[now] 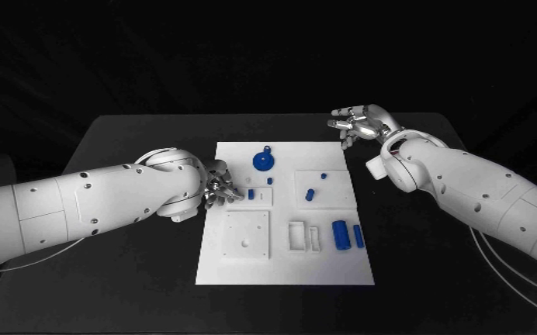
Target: Assemble the parts on the task board
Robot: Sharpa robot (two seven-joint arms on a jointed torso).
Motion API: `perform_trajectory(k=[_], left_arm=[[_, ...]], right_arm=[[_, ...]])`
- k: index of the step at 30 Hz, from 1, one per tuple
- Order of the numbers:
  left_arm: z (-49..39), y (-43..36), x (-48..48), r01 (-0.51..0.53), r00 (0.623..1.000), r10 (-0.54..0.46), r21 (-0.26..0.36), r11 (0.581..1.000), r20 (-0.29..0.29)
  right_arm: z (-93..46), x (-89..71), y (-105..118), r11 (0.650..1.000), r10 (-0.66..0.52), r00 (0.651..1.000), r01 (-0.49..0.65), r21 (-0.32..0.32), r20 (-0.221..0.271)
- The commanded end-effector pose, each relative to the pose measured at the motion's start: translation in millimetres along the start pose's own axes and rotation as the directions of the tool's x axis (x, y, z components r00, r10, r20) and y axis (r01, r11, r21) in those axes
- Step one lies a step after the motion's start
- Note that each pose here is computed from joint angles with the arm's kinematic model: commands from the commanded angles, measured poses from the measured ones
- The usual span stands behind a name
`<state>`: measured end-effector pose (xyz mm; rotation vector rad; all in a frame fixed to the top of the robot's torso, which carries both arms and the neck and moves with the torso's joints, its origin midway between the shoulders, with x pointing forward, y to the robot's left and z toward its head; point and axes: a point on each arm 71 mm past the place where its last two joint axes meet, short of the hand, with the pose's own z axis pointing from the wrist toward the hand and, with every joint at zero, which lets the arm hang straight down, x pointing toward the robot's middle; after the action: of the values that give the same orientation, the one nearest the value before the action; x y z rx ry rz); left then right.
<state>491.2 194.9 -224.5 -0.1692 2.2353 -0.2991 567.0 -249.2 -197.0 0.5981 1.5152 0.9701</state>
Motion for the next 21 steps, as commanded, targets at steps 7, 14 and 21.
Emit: perform_trajectory(k=[7, 14, 21], left_arm=[[-1.5, 2.8, 8.2, 0.043, 0.998, -0.042, 0.033, 0.999, -0.04], [-5.0, 3.9, 8.2, 0.092, 0.994, -0.087, 0.077, 0.993, -0.067], [-7.6, 4.7, 6.4, 0.14, 0.988, -0.13, 0.125, 0.982, -0.084]], right_arm=[[-0.6, 0.9, -1.2, 1.0, 0.002, 1.0, -0.002, 0.001, -0.011], [-0.9, 0.7, -2.1, 1.0, 0.001, 1.0, -0.001, 0.003, -0.011], [-1.3, 1.0, -2.9, 1.0, 0.001, 1.0, -0.001, 0.004, -0.012]])
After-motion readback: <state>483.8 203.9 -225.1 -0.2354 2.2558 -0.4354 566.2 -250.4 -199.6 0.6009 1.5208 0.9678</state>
